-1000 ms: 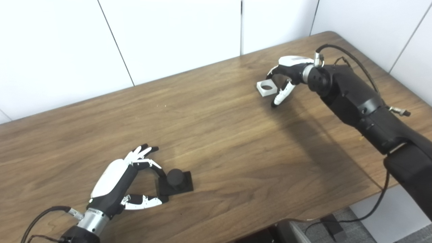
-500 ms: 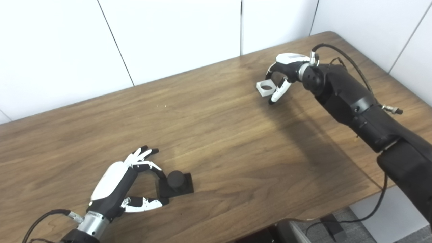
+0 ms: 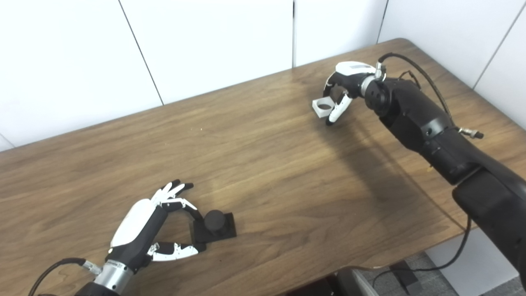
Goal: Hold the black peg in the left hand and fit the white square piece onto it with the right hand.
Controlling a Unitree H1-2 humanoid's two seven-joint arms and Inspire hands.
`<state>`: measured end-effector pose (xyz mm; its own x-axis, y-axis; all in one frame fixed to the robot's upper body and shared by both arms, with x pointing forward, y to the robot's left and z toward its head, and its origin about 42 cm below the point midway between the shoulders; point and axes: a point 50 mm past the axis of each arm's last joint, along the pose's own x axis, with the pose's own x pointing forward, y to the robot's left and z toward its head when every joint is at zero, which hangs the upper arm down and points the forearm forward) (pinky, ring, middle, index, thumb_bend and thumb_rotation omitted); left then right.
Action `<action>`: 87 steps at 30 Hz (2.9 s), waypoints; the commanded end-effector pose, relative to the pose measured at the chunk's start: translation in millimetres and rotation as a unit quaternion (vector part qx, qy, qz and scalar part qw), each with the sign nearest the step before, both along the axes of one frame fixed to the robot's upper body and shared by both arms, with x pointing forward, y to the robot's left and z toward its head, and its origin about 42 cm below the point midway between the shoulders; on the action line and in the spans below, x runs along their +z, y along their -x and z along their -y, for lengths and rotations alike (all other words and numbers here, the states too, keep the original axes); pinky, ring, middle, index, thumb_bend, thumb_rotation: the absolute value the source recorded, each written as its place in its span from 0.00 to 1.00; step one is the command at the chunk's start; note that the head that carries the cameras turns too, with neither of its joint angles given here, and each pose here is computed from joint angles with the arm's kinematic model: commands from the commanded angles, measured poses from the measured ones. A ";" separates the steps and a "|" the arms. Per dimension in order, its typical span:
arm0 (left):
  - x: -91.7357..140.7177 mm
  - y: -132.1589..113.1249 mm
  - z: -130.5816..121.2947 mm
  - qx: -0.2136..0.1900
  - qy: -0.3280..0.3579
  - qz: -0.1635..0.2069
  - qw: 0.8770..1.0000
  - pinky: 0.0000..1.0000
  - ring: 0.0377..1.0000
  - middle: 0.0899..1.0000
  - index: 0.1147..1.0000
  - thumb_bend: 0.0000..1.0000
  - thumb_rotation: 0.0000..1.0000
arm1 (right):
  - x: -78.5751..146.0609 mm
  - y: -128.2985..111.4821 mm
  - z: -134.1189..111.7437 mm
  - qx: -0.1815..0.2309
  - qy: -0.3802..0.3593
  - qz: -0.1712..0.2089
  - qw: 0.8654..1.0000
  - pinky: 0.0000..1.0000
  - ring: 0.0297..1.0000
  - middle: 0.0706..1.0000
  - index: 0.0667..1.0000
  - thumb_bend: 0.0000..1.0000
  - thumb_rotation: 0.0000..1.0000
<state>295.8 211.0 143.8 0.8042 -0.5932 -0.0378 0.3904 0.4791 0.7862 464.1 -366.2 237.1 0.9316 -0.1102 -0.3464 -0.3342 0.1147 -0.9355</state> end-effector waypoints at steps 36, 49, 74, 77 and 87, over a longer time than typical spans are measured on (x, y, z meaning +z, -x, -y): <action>-11.0 10.0 -9.7 -0.015 -0.048 -0.030 0.998 1.00 1.00 0.93 0.42 0.52 0.06 | -9.4 6.8 -4.0 0.034 -0.022 0.027 0.999 0.83 0.86 0.78 0.44 0.52 0.13; -11.8 9.4 -11.4 -0.016 -0.051 -0.032 0.998 1.00 1.00 0.93 0.42 0.52 0.06 | 7.5 16.9 -26.3 0.085 -0.037 0.077 0.993 0.90 0.89 0.80 0.44 0.52 0.14; -14.9 8.7 -0.5 -0.017 -0.053 -0.035 0.998 1.00 1.00 0.94 0.42 0.52 0.07 | 48.8 51.4 -87.0 0.229 -0.078 0.115 0.964 0.89 0.90 0.80 0.44 0.52 0.14; -15.2 9.1 1.8 -0.017 -0.049 -0.034 0.998 1.00 1.00 0.94 0.42 0.52 0.07 | 50.7 56.4 -93.7 0.251 -0.077 0.119 0.958 0.87 0.89 0.80 0.44 0.52 0.14; -15.1 7.4 8.2 -0.014 -0.052 -0.038 0.998 1.00 1.00 0.94 0.42 0.52 0.07 | 50.8 73.3 -114.4 0.285 -0.095 0.122 0.946 0.84 0.88 0.80 0.44 0.52 0.14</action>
<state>295.8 206.4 144.2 0.8022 -0.5944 -0.0566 0.4011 0.4662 0.7885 390.9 -257.9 263.5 0.8859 0.4382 -0.1522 -0.2405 0.1533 -0.9585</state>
